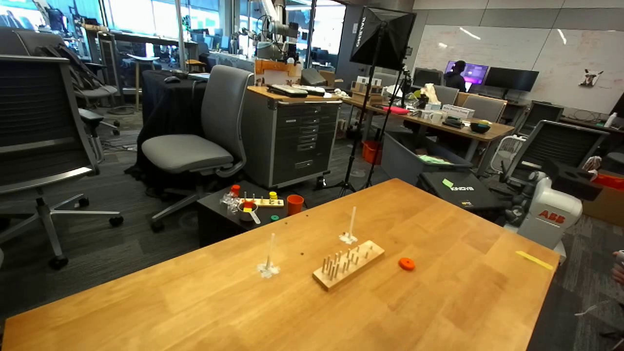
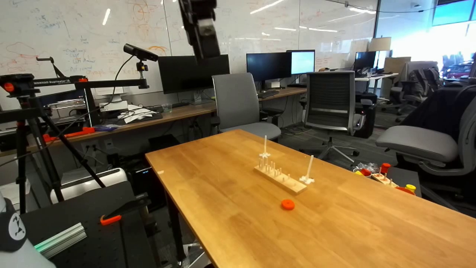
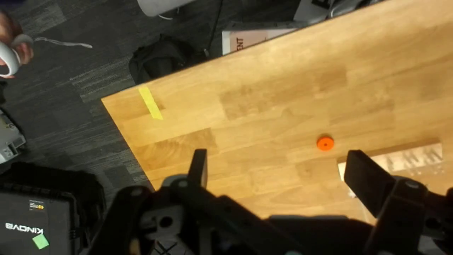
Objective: Put the orange ring on the wooden platform
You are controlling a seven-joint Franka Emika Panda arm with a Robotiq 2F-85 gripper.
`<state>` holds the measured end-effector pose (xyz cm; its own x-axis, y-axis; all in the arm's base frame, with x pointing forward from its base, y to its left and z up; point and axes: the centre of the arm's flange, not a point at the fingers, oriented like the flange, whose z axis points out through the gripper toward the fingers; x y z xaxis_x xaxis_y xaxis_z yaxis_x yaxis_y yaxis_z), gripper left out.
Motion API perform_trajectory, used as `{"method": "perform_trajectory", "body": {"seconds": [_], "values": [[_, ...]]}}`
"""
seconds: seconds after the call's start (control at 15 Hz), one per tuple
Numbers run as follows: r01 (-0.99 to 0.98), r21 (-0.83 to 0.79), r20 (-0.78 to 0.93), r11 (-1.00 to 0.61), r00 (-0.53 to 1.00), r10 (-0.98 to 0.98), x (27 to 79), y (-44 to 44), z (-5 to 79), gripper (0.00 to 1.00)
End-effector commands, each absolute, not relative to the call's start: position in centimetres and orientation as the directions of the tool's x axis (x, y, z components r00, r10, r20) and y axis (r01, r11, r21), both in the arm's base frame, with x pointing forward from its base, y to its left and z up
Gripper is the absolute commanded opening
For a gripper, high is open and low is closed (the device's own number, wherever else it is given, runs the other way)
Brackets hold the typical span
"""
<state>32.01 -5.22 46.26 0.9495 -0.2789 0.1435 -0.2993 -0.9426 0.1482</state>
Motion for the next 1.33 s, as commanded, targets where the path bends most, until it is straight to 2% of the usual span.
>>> {"method": "perform_trajectory", "body": {"seconds": [0.0,0.47,0.6,0.67,1.07,1.27], "values": [[-0.414,0.129,0.213,-0.901,0.899,-0.383,38.5,-6.0,41.5,1.0],[-0.544,0.091,0.133,-0.834,0.837,-0.531,46.0,-5.8,31.3,1.0],[-0.541,0.102,0.091,-0.835,0.841,-0.534,46.2,-5.4,30.6,1.0],[-0.529,0.089,0.097,-0.844,0.848,-0.521,43.5,-5.7,30.9,1.0],[-0.541,0.094,0.074,-0.836,0.841,-0.536,44.4,-6.4,29.0,1.0],[-0.553,0.097,0.089,-0.827,0.833,-0.547,46.7,-5.9,26.4,1.0]]}}
